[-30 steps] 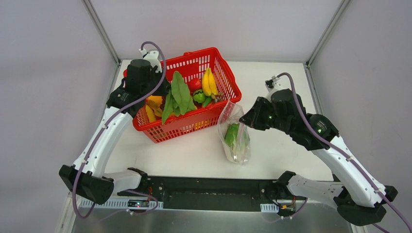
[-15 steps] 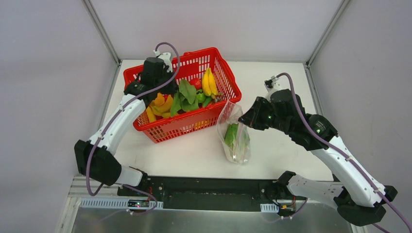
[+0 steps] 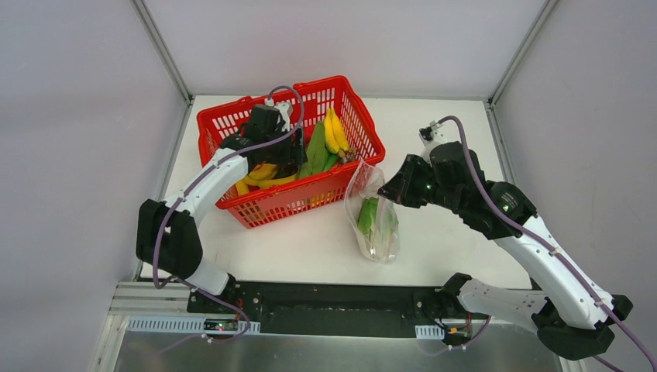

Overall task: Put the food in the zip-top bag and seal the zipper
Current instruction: Pick up the fake vegetable from the bin.

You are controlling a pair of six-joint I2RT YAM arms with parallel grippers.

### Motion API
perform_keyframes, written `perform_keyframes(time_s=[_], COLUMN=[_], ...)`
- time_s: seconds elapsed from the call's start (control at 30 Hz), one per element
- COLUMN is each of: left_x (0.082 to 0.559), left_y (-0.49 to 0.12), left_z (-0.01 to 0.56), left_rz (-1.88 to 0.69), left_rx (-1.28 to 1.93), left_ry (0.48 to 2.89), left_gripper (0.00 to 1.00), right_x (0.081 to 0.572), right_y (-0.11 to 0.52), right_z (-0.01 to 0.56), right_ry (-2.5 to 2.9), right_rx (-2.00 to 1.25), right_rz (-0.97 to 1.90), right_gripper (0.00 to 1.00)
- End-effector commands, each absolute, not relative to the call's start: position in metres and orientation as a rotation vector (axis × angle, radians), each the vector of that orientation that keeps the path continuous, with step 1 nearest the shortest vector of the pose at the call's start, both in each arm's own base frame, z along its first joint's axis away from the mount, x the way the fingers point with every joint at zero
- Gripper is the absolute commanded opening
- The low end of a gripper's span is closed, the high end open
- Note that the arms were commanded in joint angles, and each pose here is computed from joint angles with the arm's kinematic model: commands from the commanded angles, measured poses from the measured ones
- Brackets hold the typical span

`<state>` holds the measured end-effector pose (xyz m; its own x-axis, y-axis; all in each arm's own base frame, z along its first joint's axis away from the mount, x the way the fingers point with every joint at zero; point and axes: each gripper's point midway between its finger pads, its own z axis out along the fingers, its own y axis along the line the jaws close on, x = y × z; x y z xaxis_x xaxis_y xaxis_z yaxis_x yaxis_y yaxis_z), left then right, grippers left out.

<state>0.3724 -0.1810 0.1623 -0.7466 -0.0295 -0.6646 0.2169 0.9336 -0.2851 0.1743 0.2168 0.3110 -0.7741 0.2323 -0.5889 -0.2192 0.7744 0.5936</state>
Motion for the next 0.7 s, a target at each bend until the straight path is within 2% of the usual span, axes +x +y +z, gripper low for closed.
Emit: perform_keyframes(time_s=[0.0,0.23,0.4,0.67], left_x=[0.376,0.391,0.392,0.400], left_y=[-0.176,-0.213,-0.232,-0.222], left_z=[0.226,0.247,0.203,0.140], left_rz=[-0.446,-0.567,-0.506,-0.311], left_rx=[0.135,0.228,0.326,0.293], left_ry=[2.226,2.207,2.348,2.504], left_gripper=[0.77,0.83,0.83,0.84], right_x=[0.175,0.179,0.178,0.177], right_y=[0.223,0.219,0.218,0.215], right_z=[0.326,0.322,0.322,0.323], right_ry=[2.250,2.245,2.244,2.239], right_rx=[-0.013,0.005,0.006,0.006], right_rz=[0.926,0.892,0.890,0.885], right_gripper=[0.10,0.10,0.10,0.11])
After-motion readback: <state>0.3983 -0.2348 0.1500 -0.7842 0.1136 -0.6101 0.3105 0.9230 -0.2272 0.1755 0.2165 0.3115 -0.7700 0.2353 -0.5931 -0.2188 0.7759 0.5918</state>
